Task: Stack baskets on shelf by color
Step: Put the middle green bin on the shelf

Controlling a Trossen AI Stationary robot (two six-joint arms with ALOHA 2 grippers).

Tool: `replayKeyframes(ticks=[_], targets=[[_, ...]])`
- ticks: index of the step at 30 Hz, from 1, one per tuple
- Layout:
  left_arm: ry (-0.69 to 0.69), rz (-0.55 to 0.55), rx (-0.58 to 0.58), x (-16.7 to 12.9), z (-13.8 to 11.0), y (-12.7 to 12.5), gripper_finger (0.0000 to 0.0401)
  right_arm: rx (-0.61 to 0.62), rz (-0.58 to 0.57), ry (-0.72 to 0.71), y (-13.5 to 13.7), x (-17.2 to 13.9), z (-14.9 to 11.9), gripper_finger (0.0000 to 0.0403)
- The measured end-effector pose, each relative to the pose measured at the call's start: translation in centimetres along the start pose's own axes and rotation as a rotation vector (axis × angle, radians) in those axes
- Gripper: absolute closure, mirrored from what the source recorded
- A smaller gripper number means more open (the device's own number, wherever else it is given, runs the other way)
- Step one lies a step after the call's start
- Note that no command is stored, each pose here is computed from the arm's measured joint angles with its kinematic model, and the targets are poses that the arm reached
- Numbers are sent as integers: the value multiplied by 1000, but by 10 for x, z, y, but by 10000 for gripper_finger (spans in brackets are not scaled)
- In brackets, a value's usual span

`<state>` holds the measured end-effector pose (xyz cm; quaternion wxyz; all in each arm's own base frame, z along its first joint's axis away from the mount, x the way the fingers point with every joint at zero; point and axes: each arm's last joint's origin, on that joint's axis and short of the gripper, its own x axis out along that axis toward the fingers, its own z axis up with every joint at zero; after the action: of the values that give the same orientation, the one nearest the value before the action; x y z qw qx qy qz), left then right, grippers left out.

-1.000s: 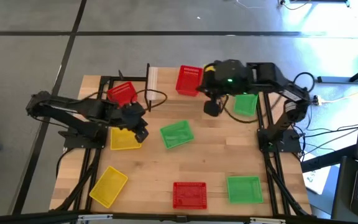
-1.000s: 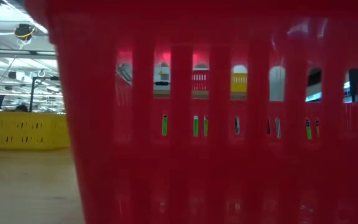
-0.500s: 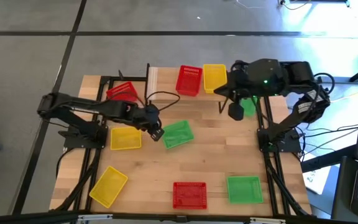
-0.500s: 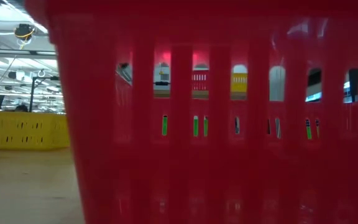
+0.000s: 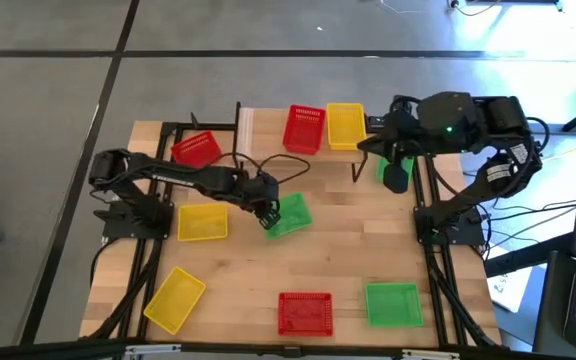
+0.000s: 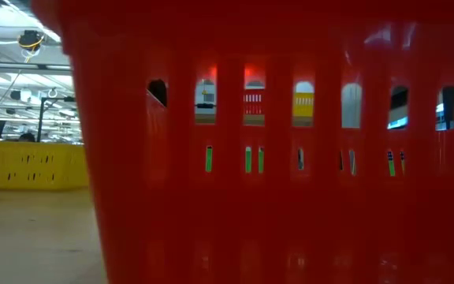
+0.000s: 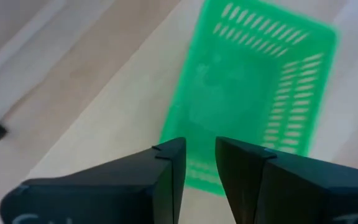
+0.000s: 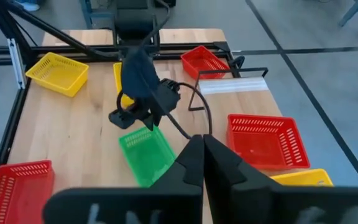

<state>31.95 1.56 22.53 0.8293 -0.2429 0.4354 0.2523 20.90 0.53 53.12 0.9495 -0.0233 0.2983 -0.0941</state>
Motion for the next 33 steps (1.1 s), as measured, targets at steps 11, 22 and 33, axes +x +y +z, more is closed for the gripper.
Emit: replayKeyframes(ticks=[11,22,33], targets=[[20,44,70,29,3,5,322,27,-1,3,0,0,0,403],[24,71,173,33,2,6,322,28,-2,13,0,0,-1,403],[77,99,194,55,-4,7,322,30,-2,17,0,0,-2,403]])
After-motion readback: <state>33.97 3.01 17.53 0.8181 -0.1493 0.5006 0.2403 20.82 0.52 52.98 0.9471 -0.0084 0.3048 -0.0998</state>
